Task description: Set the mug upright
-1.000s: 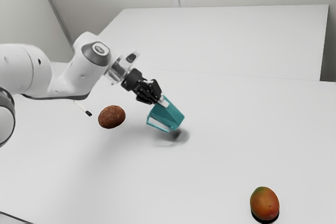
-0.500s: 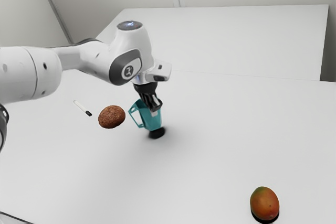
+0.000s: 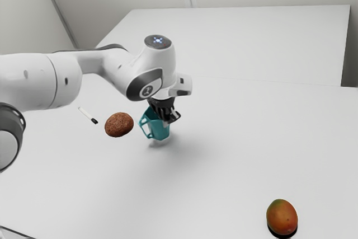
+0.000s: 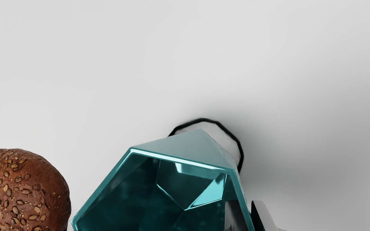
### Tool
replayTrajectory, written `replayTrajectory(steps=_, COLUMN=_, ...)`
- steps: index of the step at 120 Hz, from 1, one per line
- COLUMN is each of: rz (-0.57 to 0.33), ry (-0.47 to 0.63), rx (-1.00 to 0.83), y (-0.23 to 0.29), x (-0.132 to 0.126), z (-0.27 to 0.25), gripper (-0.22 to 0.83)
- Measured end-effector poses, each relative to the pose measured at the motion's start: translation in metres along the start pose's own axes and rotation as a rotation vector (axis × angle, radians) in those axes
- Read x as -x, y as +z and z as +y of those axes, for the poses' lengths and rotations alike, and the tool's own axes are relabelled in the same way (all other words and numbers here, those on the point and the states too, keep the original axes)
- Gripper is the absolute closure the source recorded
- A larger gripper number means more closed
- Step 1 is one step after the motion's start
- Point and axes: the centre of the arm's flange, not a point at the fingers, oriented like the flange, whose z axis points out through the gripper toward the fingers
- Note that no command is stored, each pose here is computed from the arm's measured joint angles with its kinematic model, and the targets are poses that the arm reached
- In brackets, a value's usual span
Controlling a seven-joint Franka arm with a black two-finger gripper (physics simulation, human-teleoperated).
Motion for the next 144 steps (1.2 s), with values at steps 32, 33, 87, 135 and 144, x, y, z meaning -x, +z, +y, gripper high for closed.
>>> replayTrajectory(steps=32, rz=-0.020, ry=-0.108, rx=0.010, y=0.006, x=0.014, z=0.002, gripper=0.78)
replayTrajectory(steps=33, rz=-0.020, ry=-0.111, rx=0.011, y=0.006, x=0.014, z=0.002, gripper=0.78)
replayTrajectory(steps=87, rz=-0.023, ry=-0.257, rx=0.049, y=0.007, x=0.015, z=0.005, gripper=0.78)
replayTrajectory(steps=135, rz=-0.033, ry=-0.356, rx=0.102, y=0.005, x=0.017, z=0.007, gripper=0.41)
replayTrajectory(steps=144, rz=-0.015, ry=-0.372, rx=0.109, y=-0.009, x=0.021, z=0.002, gripper=0.31)
